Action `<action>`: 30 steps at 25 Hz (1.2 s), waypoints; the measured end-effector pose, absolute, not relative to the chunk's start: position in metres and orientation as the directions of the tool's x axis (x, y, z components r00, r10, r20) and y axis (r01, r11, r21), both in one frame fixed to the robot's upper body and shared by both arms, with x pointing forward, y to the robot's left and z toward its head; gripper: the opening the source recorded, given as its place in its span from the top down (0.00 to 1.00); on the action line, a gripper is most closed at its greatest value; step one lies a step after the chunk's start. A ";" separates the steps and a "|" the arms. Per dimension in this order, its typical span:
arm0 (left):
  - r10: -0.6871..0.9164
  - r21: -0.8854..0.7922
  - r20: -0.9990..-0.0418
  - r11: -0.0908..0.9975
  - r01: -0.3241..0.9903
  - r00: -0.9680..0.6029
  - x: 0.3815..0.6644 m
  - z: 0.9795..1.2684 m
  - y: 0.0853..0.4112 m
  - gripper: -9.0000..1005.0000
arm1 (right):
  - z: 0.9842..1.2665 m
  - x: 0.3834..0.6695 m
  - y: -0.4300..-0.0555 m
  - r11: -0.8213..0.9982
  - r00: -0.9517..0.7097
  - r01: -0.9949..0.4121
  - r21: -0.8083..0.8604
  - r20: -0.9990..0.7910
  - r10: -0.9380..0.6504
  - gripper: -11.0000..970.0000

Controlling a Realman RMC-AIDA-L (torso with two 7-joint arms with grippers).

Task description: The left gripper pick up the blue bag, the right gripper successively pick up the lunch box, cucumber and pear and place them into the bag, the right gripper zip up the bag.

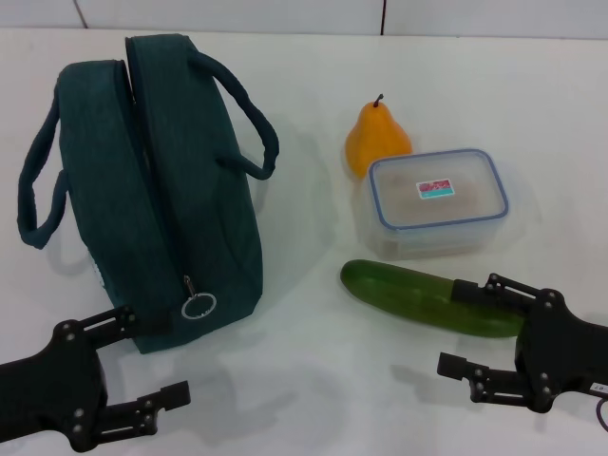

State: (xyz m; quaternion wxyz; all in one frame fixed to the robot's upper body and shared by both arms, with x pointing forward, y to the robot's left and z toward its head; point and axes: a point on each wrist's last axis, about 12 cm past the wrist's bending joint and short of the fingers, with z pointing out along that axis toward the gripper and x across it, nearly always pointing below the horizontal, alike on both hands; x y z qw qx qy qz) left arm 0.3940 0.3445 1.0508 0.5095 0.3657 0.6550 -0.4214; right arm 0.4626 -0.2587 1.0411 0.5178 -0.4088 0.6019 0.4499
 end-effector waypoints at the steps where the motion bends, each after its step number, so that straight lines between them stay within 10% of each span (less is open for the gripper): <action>1: 0.050 -0.180 -0.976 0.377 0.909 -0.213 0.394 1.051 0.344 0.22 | 1.041 0.463 -0.259 0.261 -0.129 -0.958 0.118 -0.991 -0.026 0.15; 30: -0.316 -0.465 -0.872 0.297 0.834 -0.374 0.429 1.093 0.345 0.22 | 1.042 0.464 -0.258 0.259 -0.124 -0.959 0.114 -0.992 -0.024 0.15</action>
